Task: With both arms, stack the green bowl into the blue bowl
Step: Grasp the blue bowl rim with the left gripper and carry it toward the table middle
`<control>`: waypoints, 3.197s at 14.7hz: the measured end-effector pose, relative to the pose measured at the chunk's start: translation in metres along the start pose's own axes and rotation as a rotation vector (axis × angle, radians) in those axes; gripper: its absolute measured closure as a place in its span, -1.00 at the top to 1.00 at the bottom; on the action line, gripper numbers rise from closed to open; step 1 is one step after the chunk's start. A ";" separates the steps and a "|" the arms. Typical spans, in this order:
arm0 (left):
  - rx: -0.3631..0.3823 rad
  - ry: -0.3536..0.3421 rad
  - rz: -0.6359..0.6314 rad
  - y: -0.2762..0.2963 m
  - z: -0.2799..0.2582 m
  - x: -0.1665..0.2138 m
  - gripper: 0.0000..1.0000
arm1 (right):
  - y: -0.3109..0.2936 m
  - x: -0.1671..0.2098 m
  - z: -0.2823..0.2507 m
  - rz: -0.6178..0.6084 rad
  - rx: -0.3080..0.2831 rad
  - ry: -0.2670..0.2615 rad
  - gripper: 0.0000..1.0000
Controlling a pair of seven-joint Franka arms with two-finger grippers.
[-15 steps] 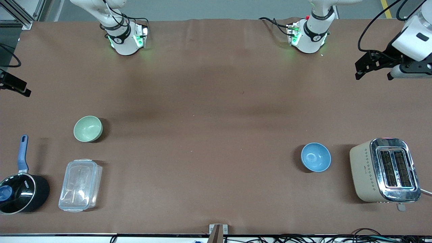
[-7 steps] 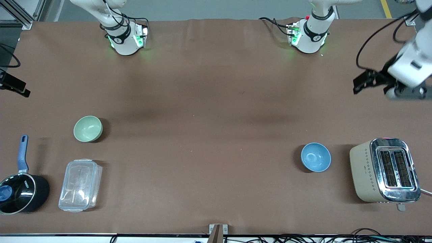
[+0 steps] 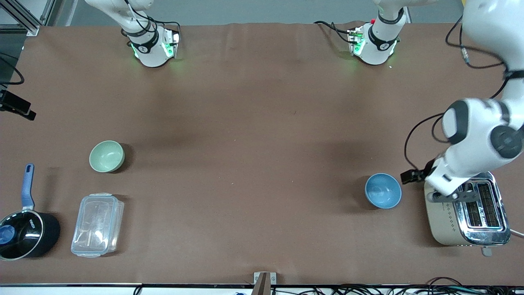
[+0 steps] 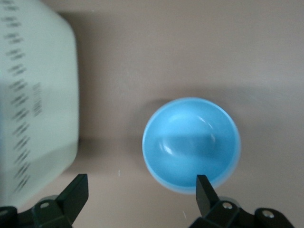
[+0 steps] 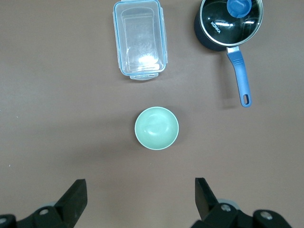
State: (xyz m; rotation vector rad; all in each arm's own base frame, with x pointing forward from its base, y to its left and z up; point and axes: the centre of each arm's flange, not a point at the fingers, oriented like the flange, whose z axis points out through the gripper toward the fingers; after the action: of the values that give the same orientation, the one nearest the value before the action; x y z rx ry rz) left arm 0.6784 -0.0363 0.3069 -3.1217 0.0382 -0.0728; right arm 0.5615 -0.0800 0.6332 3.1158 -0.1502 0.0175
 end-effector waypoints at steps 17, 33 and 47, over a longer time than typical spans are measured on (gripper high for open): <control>-0.057 0.020 0.014 0.064 0.062 0.011 -0.91 | 0.134 -0.030 0.247 0.110 0.251 -0.066 1.00; -0.111 -0.052 -0.267 0.477 0.067 -0.166 -0.91 | 0.140 -0.021 0.424 0.115 0.307 -0.102 0.71; -0.001 0.114 -0.356 0.376 -0.103 -0.064 0.53 | 0.117 -0.006 0.418 0.082 0.320 -0.086 -0.92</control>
State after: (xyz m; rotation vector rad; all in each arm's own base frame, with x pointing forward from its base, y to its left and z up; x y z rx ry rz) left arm 0.6004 -0.4120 0.4000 -3.0806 -0.5152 -0.2551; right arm 0.5486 -0.2050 0.2180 3.4280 -0.3056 -0.1020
